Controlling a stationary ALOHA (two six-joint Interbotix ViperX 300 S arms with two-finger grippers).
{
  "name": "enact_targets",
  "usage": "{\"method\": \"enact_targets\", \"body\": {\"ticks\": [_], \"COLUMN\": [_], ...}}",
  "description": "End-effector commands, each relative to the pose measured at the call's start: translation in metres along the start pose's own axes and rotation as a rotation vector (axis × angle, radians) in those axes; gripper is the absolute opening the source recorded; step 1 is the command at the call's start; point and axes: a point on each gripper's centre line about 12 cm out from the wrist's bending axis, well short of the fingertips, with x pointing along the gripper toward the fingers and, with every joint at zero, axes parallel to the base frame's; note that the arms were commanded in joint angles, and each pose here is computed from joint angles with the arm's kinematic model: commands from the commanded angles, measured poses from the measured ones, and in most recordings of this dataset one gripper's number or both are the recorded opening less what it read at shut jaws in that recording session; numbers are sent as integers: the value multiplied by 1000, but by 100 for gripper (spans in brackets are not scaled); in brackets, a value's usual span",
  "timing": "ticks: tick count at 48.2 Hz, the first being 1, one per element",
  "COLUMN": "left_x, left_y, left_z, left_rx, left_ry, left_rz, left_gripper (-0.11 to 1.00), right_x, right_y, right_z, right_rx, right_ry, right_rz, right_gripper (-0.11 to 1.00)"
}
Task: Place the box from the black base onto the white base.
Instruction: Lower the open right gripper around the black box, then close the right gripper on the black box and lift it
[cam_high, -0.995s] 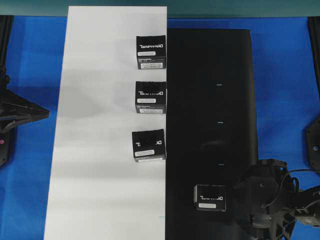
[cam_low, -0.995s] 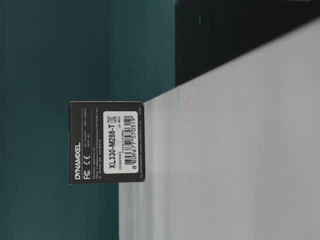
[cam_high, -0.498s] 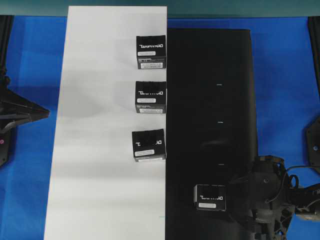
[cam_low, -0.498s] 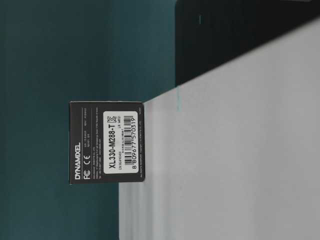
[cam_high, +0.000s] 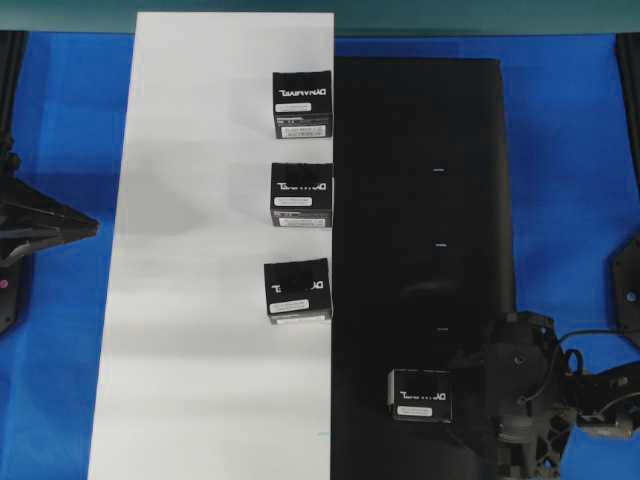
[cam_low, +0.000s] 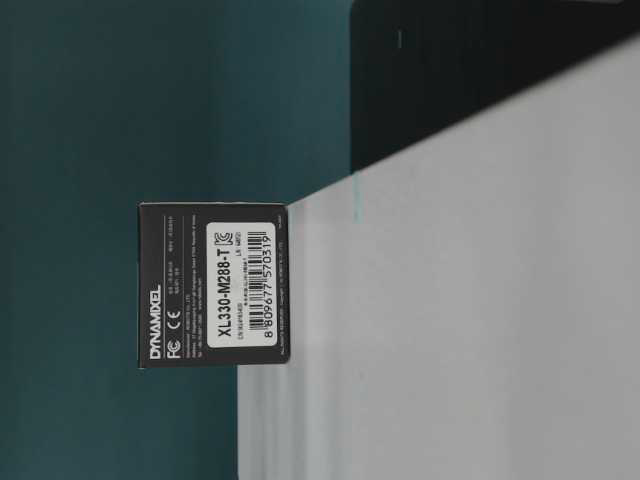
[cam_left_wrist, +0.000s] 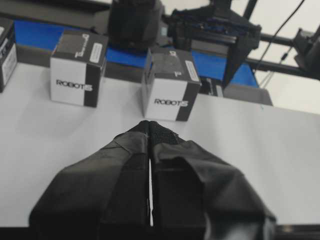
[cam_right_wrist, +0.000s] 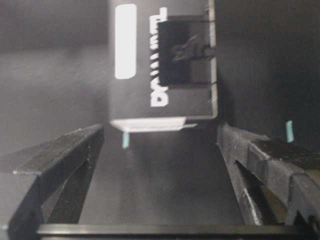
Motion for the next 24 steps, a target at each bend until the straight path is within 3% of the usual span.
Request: {"method": "enact_targets", "body": {"ticks": [1,12,24], "left_x": [1,1,1], "left_y": [-2,-2,-2], "left_z": [12,12,11], "left_rx": [0,0,-1], "left_ry": [-27,-26,-21], "left_rz": [-6,-5,-5], "left_gripper": [-3,-3,-3], "right_x": [5,17,29], "right_y": [-2,-1,-4], "right_z": [3,7,10], "right_rx": [-7,-10,-12], "right_ry": [-5,-14,-2], "right_rz": [-5,36,22], "right_gripper": [99,99,99]}}
